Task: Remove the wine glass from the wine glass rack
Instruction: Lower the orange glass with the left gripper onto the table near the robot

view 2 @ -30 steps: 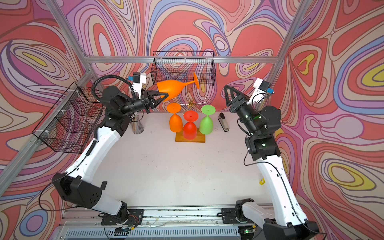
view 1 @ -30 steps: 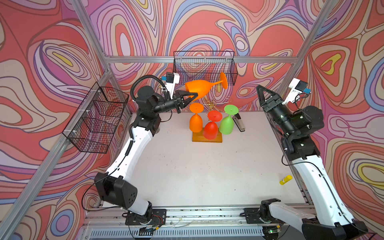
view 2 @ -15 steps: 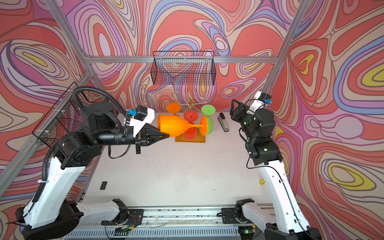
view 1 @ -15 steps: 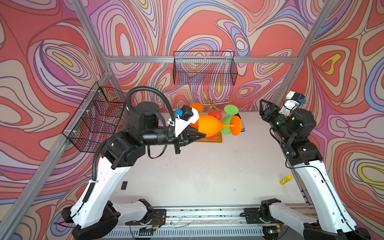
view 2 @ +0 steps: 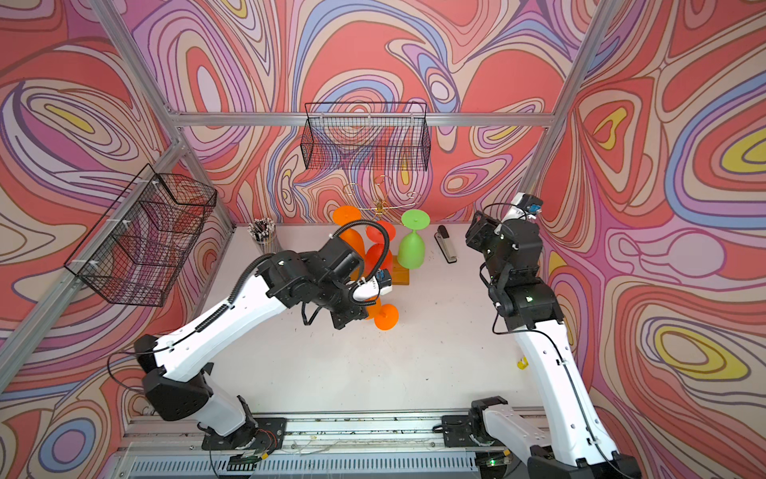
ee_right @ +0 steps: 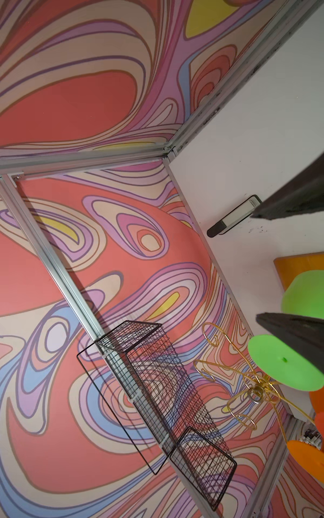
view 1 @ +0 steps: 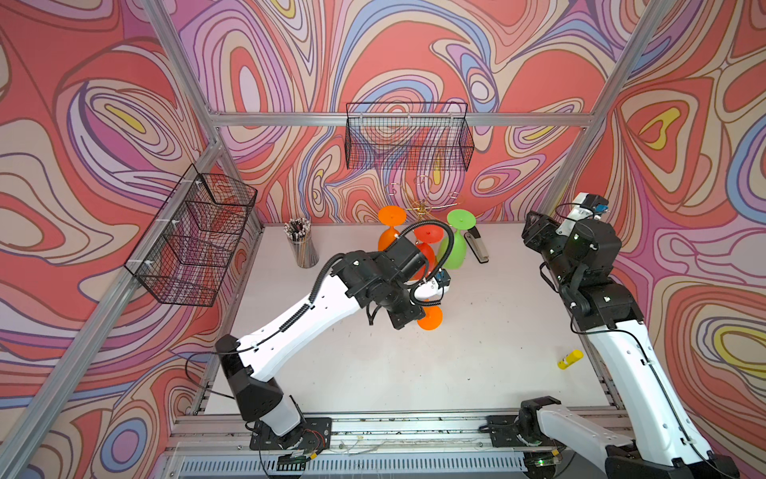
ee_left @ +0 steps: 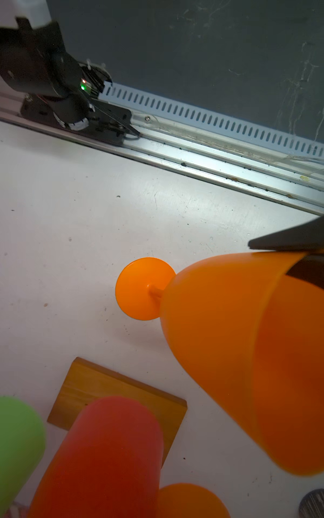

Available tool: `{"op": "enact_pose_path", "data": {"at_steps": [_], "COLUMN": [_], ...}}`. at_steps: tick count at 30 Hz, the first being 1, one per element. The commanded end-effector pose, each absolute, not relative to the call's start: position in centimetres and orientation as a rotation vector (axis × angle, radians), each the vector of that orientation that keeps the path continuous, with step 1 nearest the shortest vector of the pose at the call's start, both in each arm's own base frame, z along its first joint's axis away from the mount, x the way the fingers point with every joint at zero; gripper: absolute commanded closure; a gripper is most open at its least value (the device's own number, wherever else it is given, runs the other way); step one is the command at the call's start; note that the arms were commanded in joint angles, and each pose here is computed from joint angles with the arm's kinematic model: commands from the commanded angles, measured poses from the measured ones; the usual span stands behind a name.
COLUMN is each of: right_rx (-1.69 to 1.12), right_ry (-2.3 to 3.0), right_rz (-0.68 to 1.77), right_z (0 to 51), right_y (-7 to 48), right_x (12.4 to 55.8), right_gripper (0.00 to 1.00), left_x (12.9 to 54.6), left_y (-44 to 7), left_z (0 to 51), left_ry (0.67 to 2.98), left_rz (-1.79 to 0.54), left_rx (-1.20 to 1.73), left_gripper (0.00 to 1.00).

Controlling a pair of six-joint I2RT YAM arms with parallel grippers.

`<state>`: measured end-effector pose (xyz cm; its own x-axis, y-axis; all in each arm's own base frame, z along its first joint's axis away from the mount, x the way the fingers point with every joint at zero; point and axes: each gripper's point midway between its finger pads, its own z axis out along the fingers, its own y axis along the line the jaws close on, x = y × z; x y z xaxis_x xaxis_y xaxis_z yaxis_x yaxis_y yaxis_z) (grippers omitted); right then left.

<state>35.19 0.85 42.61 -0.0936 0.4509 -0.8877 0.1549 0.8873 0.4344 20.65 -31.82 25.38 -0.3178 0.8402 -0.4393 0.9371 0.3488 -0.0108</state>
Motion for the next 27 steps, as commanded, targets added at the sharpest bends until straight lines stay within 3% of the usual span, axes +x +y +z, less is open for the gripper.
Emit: {"op": "enact_pose_path", "data": {"at_steps": [1,11,27], "right_rx": [0.483,0.49,0.488], "right_ry": [1.694,1.714,1.724], "right_rz": [0.2,0.158,0.151], "right_z": [41.4,40.2,39.7], "right_y": [0.2,-0.2,-0.2], "right_x": [35.3,35.6,35.9], "right_gripper": [0.43,0.43,0.44], "left_x": [20.9,22.1,22.7], "left_y": [-31.0,-32.8,-33.0], "left_z": [22.8,17.9,15.9], "left_ry": [2.357,2.446,2.498], "left_rz": [-0.193,-0.062,0.047], "left_rx": [1.644,1.759,1.82], "left_gripper": [1.0,1.0,1.0]}}
